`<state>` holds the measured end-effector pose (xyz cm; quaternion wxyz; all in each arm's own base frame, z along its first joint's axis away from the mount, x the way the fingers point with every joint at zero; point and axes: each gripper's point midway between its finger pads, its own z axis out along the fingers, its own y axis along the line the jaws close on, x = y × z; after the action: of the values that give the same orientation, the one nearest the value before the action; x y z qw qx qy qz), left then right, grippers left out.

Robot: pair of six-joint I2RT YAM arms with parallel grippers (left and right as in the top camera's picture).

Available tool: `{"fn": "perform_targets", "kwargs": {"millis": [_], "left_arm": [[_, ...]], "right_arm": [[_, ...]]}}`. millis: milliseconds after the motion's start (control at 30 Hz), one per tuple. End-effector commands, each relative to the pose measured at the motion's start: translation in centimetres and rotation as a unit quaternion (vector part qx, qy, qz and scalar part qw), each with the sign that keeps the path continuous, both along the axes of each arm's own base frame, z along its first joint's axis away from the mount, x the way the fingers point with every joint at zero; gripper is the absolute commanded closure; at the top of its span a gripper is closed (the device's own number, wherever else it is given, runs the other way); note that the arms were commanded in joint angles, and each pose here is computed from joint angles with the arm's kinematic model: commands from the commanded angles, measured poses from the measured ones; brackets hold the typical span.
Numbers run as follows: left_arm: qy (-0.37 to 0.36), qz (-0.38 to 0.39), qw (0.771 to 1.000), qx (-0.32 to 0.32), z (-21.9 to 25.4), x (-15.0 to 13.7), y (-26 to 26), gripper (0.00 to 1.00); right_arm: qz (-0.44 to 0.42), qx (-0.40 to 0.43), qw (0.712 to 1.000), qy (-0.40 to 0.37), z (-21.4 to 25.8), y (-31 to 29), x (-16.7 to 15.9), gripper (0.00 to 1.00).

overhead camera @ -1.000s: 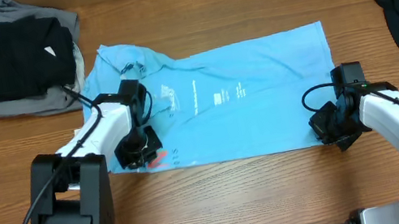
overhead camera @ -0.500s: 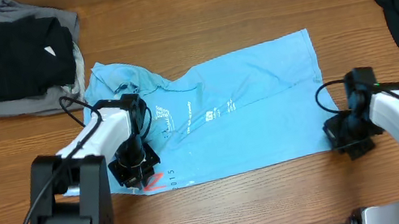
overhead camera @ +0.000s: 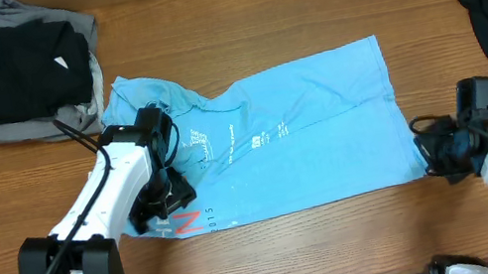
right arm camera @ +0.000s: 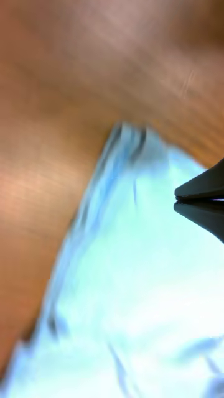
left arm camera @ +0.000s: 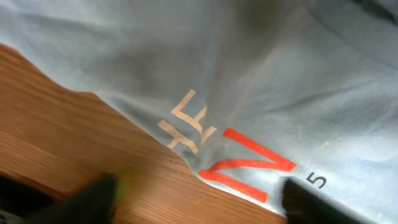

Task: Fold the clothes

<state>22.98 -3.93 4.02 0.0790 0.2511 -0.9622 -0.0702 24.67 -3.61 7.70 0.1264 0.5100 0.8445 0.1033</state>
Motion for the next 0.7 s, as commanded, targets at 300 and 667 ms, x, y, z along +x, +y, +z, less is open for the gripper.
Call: {"fn": "perform_targets", "kwargs": {"millis": [300, 667], "left_arm": [[-0.035, 0.013, 0.999, 0.028, 0.5, 1.2, 1.8, 0.0], [-0.039, 0.012, 0.999, 0.036, 0.5, 1.4, 2.1, 0.0]], "right_arm": [[0.098, 0.046, 0.992, 0.067, -4.8, 3.4, 0.5, 0.96], [0.012, 0.045, 0.983, 0.177, -8.7, 2.0, -2.2, 0.96]]}}
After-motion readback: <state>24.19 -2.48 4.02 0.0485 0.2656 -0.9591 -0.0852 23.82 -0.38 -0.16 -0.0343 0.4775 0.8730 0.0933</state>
